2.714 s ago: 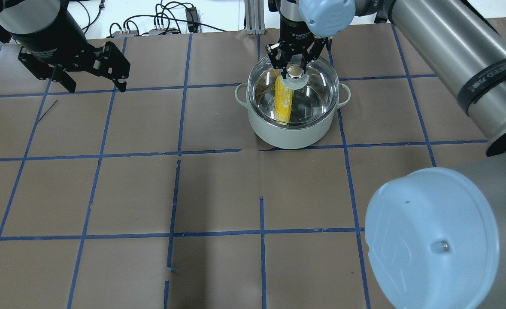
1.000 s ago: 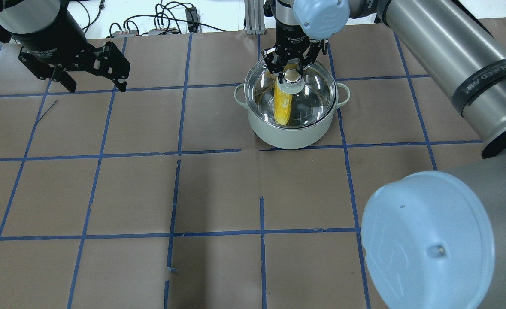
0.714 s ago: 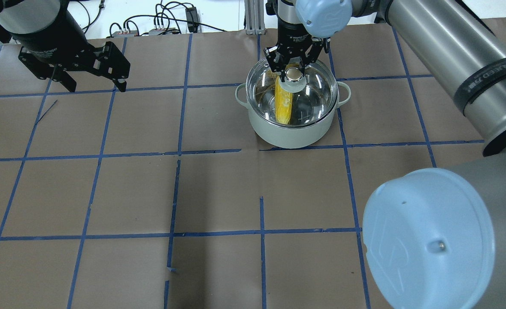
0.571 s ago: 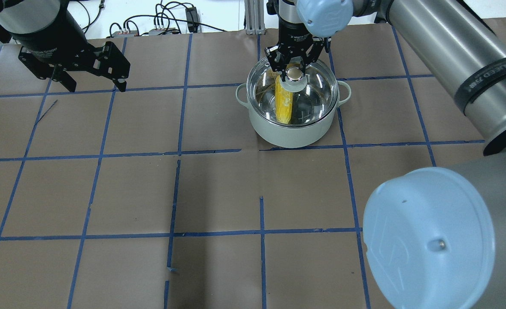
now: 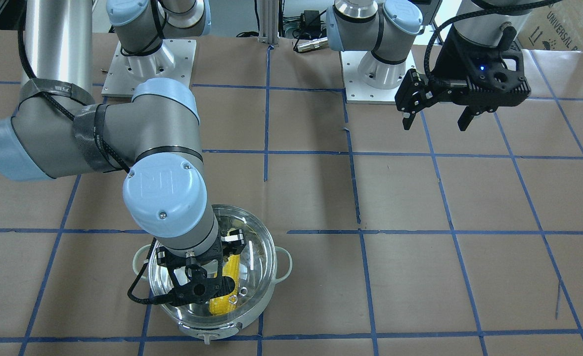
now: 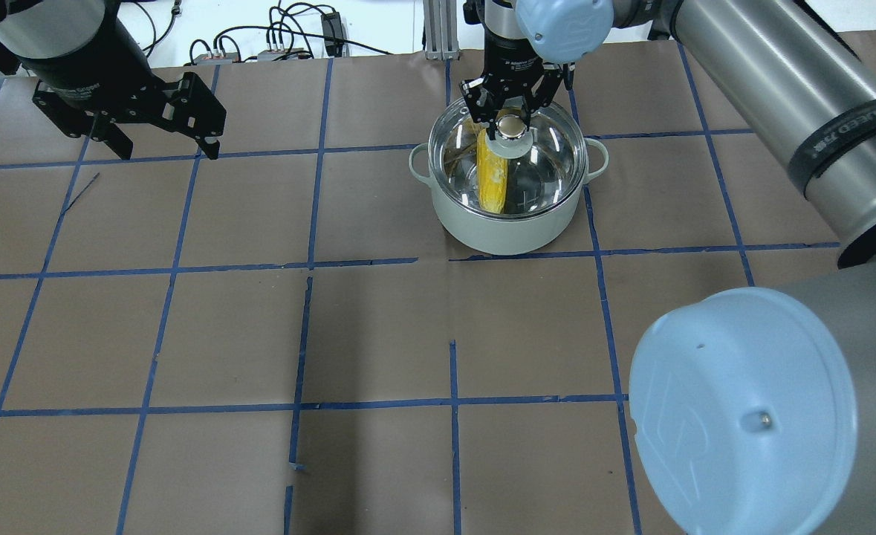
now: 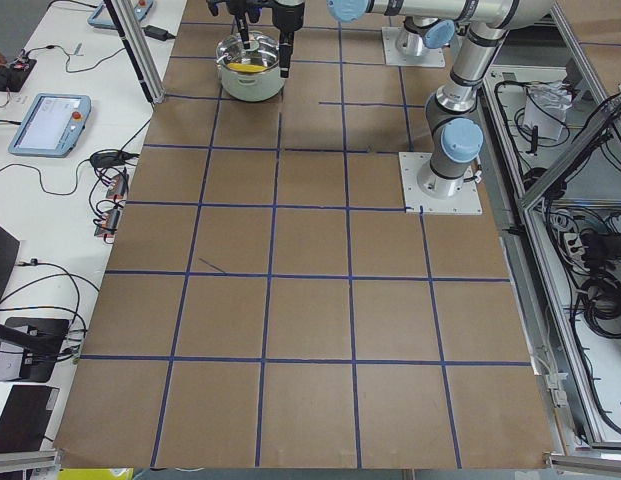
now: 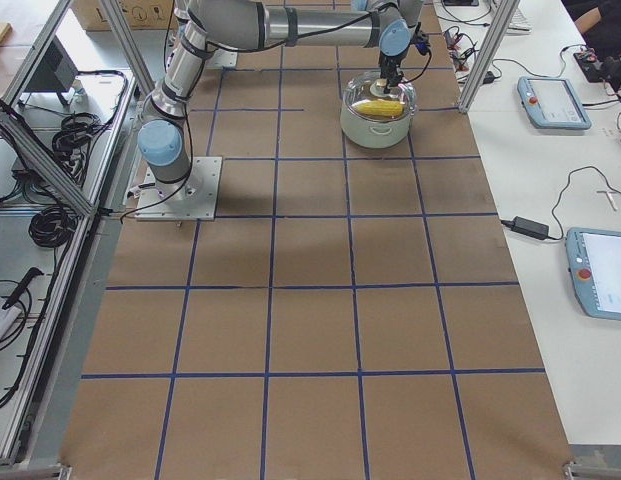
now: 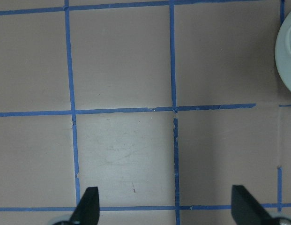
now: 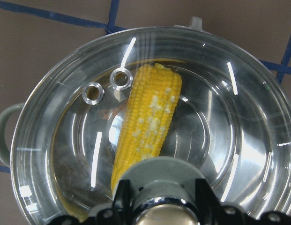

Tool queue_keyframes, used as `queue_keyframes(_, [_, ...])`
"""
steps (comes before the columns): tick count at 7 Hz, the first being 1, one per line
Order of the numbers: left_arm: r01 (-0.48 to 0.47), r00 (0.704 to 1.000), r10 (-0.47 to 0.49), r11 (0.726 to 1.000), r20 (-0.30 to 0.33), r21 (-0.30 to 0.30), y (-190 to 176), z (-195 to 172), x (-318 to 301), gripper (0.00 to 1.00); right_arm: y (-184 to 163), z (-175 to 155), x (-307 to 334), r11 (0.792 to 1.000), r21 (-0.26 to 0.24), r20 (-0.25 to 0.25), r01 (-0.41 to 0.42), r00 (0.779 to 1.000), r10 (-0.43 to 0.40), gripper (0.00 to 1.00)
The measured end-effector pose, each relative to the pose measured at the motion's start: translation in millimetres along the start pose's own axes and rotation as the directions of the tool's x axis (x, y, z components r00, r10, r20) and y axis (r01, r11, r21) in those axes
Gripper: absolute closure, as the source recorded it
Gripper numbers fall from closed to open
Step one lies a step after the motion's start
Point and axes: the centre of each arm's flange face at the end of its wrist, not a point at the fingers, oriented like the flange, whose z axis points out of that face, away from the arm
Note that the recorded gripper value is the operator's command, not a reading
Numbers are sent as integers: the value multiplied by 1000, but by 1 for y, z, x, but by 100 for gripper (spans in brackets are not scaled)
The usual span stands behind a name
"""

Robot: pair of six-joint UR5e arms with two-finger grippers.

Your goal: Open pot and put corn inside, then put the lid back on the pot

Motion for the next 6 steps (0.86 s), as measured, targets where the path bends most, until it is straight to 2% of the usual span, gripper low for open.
queue_keyframes(4, [0,1000,0,1000,0,0,0,0,0,0,-2,-12,8,1000,18,-4,-11,1000,11,0])
queue_keyframes(6, [0,1000,0,1000,0,0,0,0,0,0,-5,-17,17,1000,16,-30,-20,999,21,0])
